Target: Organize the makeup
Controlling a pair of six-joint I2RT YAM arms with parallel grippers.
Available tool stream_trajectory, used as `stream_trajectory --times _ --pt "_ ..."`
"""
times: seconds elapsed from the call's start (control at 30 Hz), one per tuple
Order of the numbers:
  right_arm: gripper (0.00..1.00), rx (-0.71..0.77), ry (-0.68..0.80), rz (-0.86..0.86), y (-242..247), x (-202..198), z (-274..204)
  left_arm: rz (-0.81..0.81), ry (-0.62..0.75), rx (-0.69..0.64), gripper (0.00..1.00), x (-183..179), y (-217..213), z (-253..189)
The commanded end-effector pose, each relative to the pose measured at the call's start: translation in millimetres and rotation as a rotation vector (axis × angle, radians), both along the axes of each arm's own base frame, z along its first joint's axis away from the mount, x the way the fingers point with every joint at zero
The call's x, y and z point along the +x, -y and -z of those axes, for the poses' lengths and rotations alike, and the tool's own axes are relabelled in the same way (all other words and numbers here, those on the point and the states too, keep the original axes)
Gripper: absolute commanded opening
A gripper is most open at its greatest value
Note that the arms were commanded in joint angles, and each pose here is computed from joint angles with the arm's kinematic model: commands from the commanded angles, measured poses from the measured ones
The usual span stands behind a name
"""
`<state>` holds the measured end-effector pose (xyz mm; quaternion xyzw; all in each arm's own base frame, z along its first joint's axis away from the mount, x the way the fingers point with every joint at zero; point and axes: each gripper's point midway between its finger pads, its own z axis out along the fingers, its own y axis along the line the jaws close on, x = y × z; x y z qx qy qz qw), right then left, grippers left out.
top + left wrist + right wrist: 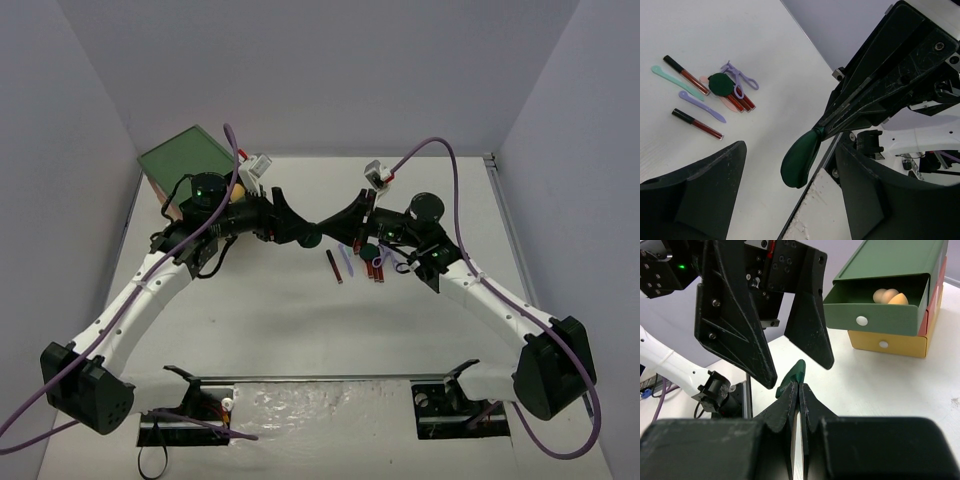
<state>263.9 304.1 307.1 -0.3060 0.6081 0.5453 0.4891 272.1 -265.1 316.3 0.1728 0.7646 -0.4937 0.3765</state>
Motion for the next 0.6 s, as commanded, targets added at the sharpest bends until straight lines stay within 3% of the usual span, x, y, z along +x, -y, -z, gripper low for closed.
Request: stream_trajectory --times 0.0,0.3,0.47,0.53,0.57 --pt "0.00 0.089 0.150 -0.038 -6.0 -4.4 -47.7 0.058 0.090 -0.085 0.61 -9.0 7.7 -32.4" --pt "0.00 0.087 0.145 -0.038 -8.8 -0.3 -45.3 0.075 0.094 -0.093 0.35 -13.5 8.7 -34.0" --pt "0.00 0.082 0.134 -0.035 -9.6 2.6 -41.4 0.080 0.095 -0.097 0.02 -13.4 9.5 -33.6" --pt "0.04 0.079 0.130 -0.035 -10.3 3.8 -39.3 0.082 0.093 -0.097 0.00 -14.0 9.5 -32.7" --pt "0.12 0.076 0.129 -0.032 -10.5 4.8 -38.5 0.081 0.096 -0.096 0.00 -13.8 9.3 -32.8"
